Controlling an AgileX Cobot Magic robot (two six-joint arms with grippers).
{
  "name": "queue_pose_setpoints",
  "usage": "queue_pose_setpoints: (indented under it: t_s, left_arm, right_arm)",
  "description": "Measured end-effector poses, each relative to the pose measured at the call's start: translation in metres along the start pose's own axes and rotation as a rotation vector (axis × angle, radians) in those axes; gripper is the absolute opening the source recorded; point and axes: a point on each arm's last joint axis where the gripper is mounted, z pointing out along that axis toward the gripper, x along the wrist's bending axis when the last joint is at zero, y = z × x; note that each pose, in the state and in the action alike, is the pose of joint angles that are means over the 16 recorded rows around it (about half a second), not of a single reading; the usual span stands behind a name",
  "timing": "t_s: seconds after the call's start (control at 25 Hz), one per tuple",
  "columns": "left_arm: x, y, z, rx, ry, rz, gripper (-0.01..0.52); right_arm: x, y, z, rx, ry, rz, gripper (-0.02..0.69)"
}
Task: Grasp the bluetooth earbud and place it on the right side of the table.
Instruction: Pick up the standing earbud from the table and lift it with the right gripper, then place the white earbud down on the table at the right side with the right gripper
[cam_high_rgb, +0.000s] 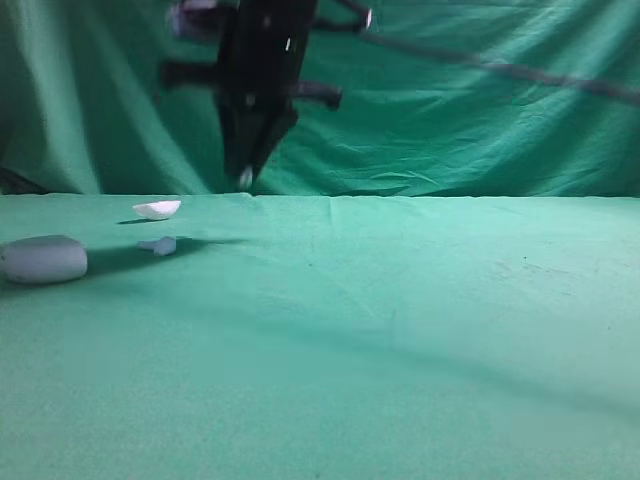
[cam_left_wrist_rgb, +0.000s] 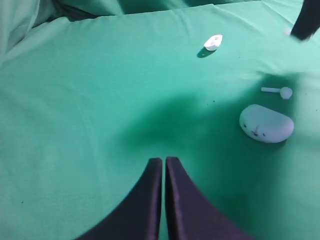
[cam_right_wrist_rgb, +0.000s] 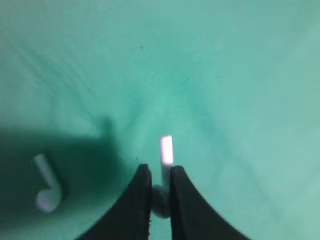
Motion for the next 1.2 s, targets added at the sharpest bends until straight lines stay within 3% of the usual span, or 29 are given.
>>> queue_pose_setpoints:
  t_s: [0.32, 0.6, 0.96, 1.2]
  left_arm:
    - [0.0, 0.0, 0.0, 0.0, 0.0, 0.0, 0.0]
    - [0.0, 0.0, 0.0, 0.0, 0.0, 0.0, 0.0]
    - [0.0, 0.0, 0.0, 0.0, 0.0, 0.0, 0.0]
    - [0.0, 0.0, 0.0, 0.0, 0.0, 0.0, 0.0]
  right_arm:
    - [-0.04, -0.016, -0.117, -0.095, -0.106, 0.104, 0.091]
    - [-0.079, -0.086, -0.182, -0.076, -0.212, 0.265, 0.091]
    - [-0.09, -0.211, -0.139, 0.034, -0.253, 0.431, 0.091]
    - [-0.085, -0.26, -0.089, 0.052, -0.246, 0.464, 0.091]
